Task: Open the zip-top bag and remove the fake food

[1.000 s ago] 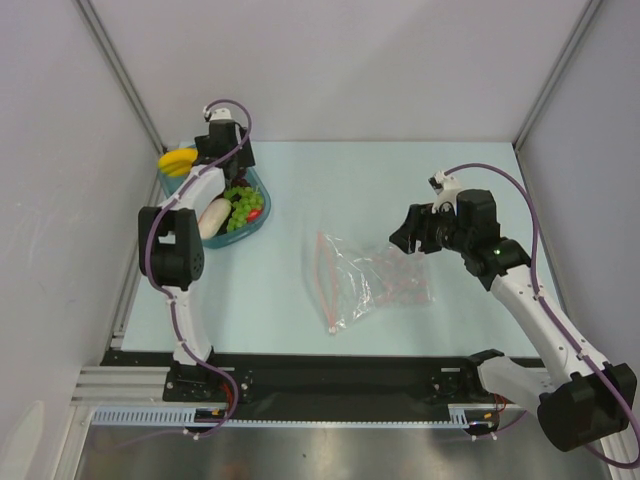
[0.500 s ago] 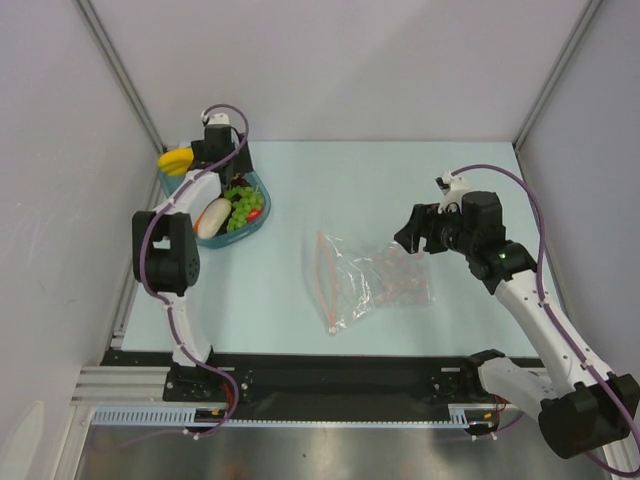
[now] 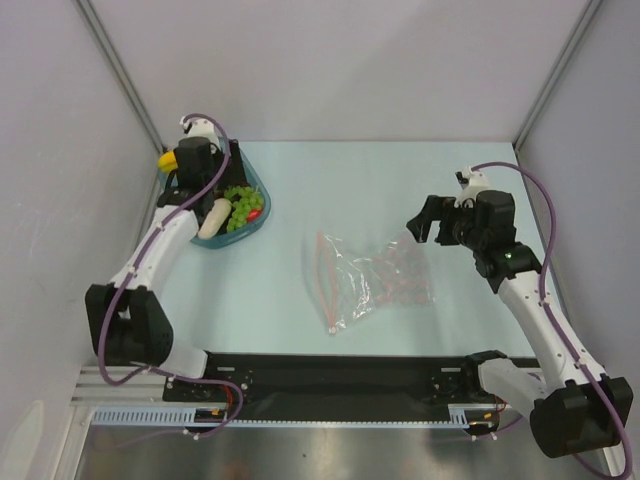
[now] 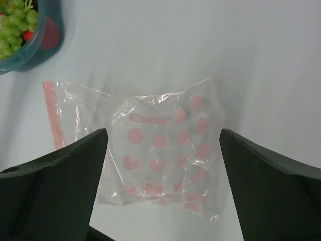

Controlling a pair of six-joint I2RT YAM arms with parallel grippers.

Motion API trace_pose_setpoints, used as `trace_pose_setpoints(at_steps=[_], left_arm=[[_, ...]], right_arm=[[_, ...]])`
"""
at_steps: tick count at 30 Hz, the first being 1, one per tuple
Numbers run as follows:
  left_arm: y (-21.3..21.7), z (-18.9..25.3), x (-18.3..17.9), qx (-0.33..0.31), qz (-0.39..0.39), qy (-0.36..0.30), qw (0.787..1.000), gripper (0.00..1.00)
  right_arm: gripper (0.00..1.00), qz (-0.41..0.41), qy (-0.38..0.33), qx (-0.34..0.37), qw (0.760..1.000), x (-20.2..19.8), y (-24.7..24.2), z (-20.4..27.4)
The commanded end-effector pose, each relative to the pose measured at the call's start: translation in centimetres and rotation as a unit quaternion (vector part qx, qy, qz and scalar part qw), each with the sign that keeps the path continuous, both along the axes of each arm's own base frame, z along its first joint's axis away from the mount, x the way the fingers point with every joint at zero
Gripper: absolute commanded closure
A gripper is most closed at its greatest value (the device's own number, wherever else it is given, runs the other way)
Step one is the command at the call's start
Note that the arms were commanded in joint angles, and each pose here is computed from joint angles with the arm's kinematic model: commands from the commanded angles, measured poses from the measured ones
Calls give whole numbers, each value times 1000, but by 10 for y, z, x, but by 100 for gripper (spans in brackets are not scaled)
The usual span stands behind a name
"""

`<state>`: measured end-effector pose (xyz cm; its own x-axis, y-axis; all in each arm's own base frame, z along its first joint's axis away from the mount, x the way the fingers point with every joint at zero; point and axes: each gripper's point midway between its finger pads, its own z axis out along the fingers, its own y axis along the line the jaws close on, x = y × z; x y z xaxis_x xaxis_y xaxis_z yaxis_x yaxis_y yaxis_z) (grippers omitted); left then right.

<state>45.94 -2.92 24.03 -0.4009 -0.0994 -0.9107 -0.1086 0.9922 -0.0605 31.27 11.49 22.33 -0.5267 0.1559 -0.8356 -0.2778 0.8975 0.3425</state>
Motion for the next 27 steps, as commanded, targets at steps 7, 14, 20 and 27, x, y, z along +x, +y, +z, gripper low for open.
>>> trace_pose_setpoints(at_steps=[7, 14, 20, 27], left_arm=[[-34, 57, -89, -16, -53, -71, 996, 0], [-23, 68, -137, -9, -54, -77, 995, 0], [-19, 60, -148, 4, -57, -61, 997, 0], [-20, 63, -154, -1, -63, -68, 996, 0]], right_arm=[[0, -46, -41, 23, 998, 27, -23, 15], [0, -70, -53, 26, 996, 25, -40, 25], [0, -77, -61, 31, 995, 22, -47, 34], [0, -84, -67, 34, 994, 20, -49, 38]])
